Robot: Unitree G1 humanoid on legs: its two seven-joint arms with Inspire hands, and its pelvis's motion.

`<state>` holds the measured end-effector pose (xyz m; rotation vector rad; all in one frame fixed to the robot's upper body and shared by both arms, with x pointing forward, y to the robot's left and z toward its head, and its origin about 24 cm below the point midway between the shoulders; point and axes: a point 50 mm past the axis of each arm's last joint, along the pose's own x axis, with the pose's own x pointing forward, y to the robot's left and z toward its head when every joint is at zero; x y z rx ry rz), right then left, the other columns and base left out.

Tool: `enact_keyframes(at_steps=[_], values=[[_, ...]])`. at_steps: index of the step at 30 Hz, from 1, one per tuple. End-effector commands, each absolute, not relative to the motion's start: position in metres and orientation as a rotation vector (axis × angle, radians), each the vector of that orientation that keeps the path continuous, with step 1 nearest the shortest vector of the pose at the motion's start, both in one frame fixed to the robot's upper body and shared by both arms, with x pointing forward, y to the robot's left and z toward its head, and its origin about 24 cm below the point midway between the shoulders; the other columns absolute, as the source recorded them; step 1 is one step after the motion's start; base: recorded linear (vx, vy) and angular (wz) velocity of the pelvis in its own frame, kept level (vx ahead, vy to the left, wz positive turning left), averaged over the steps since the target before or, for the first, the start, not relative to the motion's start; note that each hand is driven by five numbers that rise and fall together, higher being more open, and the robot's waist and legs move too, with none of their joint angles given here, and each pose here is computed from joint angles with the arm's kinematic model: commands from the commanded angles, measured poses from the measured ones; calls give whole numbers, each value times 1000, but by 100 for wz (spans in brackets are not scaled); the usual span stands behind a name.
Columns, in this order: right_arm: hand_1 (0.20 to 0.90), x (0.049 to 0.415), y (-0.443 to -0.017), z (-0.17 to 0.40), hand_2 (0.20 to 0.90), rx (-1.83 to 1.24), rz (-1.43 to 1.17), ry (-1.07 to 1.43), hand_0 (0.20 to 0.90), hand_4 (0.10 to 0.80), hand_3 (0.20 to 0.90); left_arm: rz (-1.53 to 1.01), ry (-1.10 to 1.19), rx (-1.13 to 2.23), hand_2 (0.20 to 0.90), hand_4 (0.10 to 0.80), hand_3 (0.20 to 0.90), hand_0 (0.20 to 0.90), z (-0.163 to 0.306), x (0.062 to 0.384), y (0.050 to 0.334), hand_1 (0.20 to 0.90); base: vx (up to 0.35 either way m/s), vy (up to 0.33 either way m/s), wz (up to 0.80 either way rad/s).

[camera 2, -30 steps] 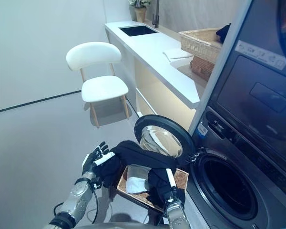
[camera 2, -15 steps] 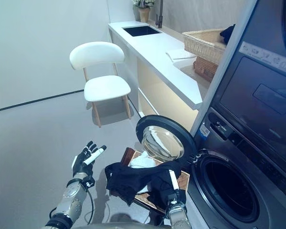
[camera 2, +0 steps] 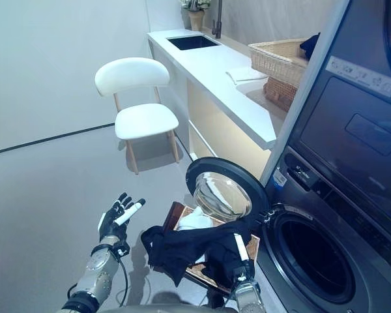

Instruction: Pick up the clothes and place them into the washing machine

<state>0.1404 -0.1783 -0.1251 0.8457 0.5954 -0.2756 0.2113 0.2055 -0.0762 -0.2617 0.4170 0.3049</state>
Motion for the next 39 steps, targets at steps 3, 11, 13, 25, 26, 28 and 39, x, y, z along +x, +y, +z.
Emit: enact_keyframes(at_steps=[3,11,13,25,26,28,39], values=[[200,184,-198,-71,200,287,25,371,200,300,200,338,234,-122,900,800,900,900,-49,226,239,900,0,0,0],[200,211,-200,-46,200,-292,152,291,200,300,200,380,299,-101,900,800,900,900,-62,207,247,900,2,9,3],[200,223,-197,-37,200,-422,204,252,200,300,200,370,295,-102,900,800,900,900,-61,206,245,900,-43,13,13],[200,293,-161,-13,200,-791,288,133,200,300,200,258,130,-153,900,800,900,900,-28,230,220,900,-110,9,18],[200,296,-161,-13,200,-807,284,134,200,300,200,255,122,-158,900,800,900,900,-27,231,219,900,-93,9,7],[200,299,-160,-14,200,-830,274,145,200,300,200,242,116,-164,900,800,900,900,-25,232,217,900,-72,-4,9],[900,326,-159,8,900,-956,244,89,900,800,900,170,31,-157,900,800,900,900,-5,245,206,900,-66,-2,7]])
